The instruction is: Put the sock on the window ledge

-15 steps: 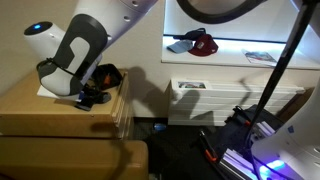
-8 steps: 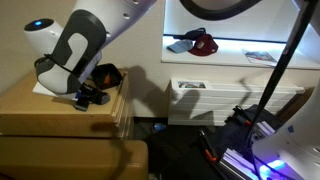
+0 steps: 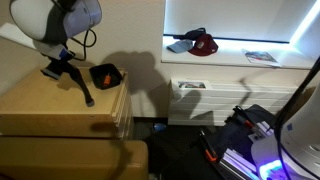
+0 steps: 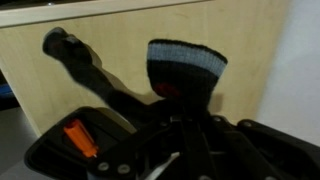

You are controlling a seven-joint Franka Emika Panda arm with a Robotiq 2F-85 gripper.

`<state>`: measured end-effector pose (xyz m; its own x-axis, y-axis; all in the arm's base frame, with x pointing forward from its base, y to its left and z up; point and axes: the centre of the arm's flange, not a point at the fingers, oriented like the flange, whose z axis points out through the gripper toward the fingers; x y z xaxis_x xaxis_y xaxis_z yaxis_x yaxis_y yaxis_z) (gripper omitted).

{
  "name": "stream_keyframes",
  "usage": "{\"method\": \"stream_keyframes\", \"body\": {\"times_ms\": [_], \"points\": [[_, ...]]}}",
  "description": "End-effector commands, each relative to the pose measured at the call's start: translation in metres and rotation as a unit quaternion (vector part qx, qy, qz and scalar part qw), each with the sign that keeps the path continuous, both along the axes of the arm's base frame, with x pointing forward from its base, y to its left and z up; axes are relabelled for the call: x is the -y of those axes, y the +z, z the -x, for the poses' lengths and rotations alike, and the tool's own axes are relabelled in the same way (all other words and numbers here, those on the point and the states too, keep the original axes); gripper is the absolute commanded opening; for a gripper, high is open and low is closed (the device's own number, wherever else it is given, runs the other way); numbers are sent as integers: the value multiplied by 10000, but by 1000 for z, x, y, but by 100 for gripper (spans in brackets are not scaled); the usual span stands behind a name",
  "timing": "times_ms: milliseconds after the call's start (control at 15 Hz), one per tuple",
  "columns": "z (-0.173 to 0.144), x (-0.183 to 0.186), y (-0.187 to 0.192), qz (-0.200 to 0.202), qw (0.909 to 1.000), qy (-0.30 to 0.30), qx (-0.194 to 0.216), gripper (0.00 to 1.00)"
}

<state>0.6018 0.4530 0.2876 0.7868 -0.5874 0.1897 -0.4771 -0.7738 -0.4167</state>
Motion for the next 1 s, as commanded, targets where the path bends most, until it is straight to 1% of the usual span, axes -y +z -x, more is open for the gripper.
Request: {"method": "stream_keyframes", "body": {"times_ms": [0,133,267,400,533,733,867,933], "points": [[29,44,80,-618,9971,334,288,2],[36,63,123,-567,9963,153,629,2],[47,85,162,-340,9955,22,880,2],[61,112,195,349,9942,43,1018,2],[78,146,219,884,9904,-286,1019,2],[103,209,247,1308,9778,-1267,1040,2],[125,249,253,1285,9696,-1911,825,2],[139,266,253,1292,9661,-2151,608,2]]}}
